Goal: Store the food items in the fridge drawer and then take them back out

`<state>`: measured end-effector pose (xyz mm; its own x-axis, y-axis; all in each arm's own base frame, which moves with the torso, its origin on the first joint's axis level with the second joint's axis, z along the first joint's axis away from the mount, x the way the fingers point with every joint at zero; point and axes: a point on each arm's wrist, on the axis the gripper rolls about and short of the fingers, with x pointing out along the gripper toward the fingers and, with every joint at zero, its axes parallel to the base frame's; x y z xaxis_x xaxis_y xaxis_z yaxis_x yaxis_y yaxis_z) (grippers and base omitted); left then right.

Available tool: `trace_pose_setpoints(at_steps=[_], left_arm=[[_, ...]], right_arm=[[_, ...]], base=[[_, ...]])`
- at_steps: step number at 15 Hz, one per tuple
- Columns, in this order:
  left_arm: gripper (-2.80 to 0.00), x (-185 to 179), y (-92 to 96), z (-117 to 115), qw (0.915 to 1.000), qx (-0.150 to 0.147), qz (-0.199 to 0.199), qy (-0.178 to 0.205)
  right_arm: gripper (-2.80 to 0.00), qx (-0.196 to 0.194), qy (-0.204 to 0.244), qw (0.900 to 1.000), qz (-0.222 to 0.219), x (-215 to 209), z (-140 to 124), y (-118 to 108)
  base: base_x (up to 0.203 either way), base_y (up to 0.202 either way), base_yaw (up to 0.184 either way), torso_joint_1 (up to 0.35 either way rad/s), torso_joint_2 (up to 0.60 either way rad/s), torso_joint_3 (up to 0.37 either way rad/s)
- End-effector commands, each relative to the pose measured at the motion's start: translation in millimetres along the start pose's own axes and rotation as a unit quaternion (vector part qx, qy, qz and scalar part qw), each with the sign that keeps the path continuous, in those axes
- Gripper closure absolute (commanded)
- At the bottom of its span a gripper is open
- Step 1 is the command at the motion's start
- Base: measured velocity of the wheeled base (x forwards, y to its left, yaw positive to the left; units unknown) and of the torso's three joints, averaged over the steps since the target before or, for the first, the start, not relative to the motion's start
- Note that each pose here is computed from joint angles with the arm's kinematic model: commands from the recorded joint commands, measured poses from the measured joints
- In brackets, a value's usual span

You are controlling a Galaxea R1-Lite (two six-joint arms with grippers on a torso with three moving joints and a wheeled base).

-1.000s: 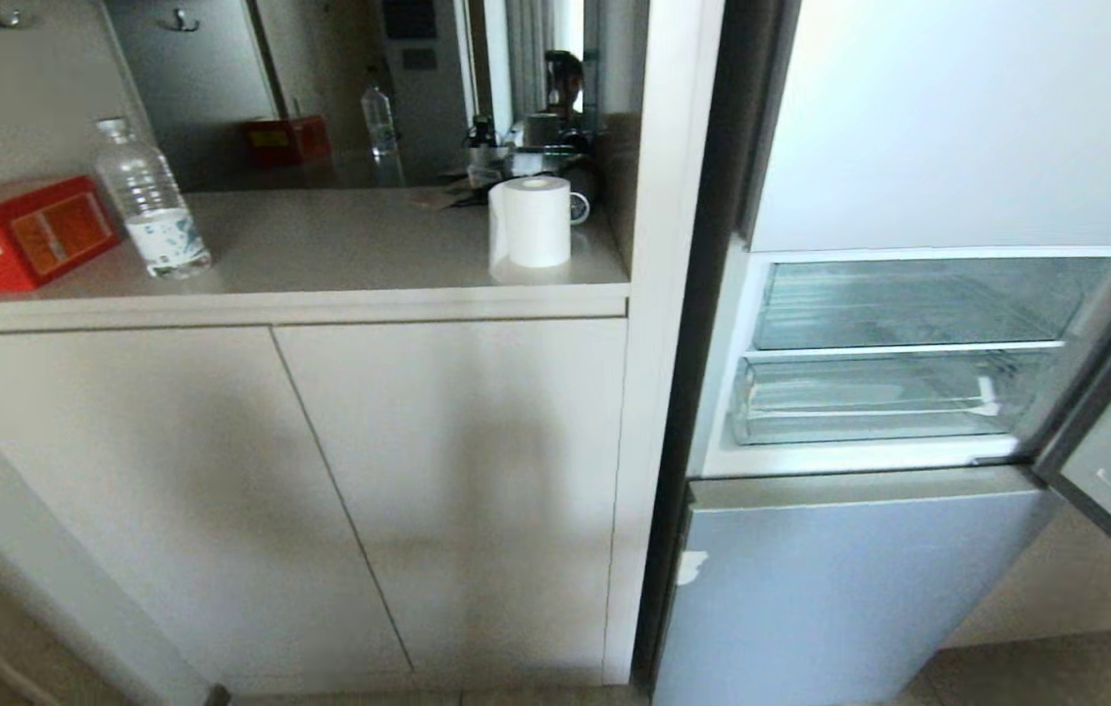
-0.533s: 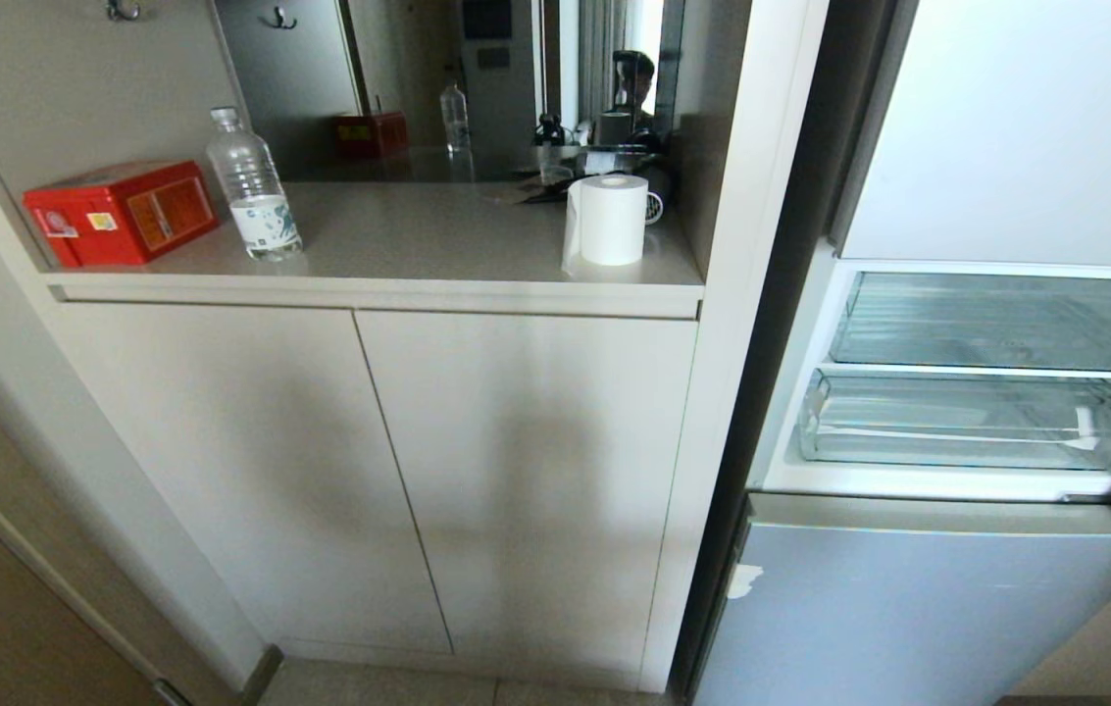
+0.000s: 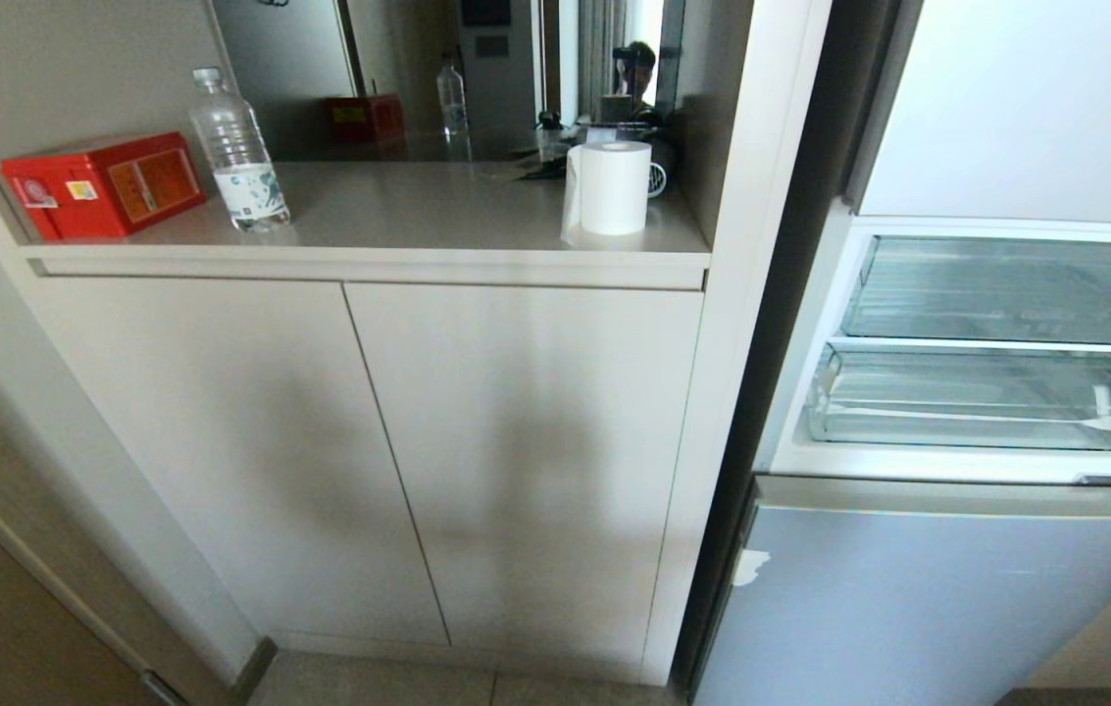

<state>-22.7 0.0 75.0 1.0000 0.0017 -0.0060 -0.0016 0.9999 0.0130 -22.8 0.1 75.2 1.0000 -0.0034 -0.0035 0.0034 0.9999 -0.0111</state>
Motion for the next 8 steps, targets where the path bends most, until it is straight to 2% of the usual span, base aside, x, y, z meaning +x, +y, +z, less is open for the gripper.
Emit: trace_pose_setpoints(at_steps=[1, 4, 8], left_arm=[[0.00, 0.0, 0.0, 0.3, 1.0000, 0.000, 0.001, 0.000], [0.00, 0.1, 0.0, 0.1, 1.0000, 0.000, 0.000, 0.000], [0.00, 0.1, 0.0, 0.0, 1.0000, 0.000, 0.000, 0.000]], right_arm=[[0.00, 0.000, 0.000, 1.000, 0.000, 0.0, 0.0, 0.0], [0.00, 0.000, 0.000, 1.000, 0.000, 0.0, 0.0, 0.0], [0.00, -0.002, 0.000, 1.000, 0.001, 0.0, 0.0, 0.0]], base=[[0.000, 0.000, 0.000, -0.170, 0.35, 0.183], [0.000, 0.000, 0.000, -0.181, 0.38, 0.198], [0.000, 0.000, 0.000, -0.246, 0.52, 0.280]])
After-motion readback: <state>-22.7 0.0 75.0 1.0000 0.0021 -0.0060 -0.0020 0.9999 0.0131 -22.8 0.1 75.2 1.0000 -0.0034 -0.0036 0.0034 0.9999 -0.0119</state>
